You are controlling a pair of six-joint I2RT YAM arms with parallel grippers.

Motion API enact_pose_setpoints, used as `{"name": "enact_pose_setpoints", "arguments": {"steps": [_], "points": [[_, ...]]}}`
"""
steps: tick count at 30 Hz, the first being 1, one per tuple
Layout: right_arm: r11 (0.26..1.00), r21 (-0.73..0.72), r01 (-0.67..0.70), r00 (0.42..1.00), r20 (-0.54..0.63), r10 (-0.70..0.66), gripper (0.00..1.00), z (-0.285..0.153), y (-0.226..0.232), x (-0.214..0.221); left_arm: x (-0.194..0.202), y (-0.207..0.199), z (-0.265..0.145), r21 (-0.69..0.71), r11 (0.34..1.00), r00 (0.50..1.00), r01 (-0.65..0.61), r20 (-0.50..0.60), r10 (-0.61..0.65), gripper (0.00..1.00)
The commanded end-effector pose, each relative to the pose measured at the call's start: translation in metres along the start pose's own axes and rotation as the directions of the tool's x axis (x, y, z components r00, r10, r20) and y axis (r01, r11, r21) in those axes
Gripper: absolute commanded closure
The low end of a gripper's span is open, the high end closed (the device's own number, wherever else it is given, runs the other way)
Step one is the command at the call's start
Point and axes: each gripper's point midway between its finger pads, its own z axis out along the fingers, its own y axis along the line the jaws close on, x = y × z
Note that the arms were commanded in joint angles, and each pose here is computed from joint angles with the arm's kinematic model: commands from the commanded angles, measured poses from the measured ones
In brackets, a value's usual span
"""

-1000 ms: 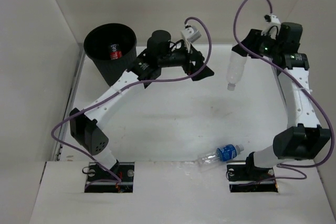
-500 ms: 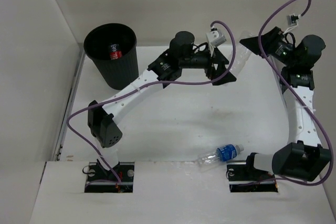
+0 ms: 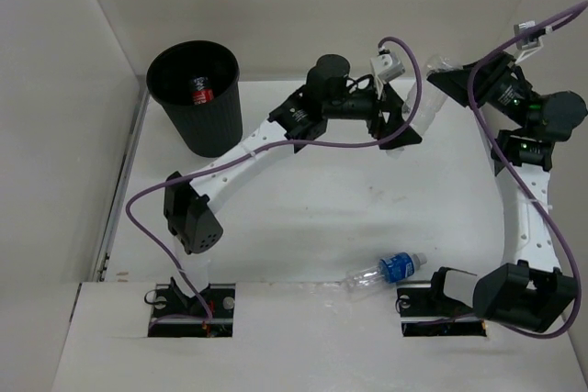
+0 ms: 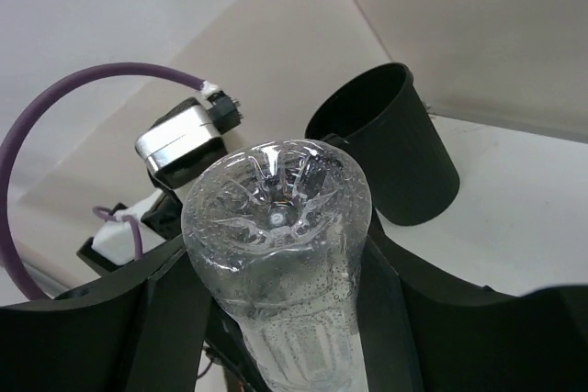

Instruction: Put the plastic bottles in the bin

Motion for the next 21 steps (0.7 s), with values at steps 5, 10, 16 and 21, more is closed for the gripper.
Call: {"name": "enact_pose_setpoints", "arguments": {"steps": [5, 10, 16, 21], "points": [[0.995, -0.1, 0.031, 0.999, -0.034, -0.034, 0.61, -0.006, 0.048, 0.018, -0.021, -0.014, 0.01, 0.042, 0.996, 0.996, -0.078, 0.045, 0.076, 0.28], [0.995, -0.086, 0.054, 0.998, -0.038, -0.058, 0.0, -0.012, 0.046, 0.022, -0.021, -0.013, 0.0, 0.03, 0.992, 0.993, -0.121, 0.018, 0.12, 0.96], [0.993, 0.067, 0.102, 0.995, 0.014, -0.103, 0.0, -0.046, 0.003, 0.021, -0.019, 0.085, -0.097, -0.275, 0.921, 0.96, -0.277, -0.128, 0.25, 0.99], [0.977, 0.153, 0.147, 0.989, -0.022, -0.146, 0.0, -0.076, -0.022, 0.038, -0.065, 0.166, -0.253, -0.591, 0.733, 0.94, -0.336, -0.167, 0.296, 0.99]]}}
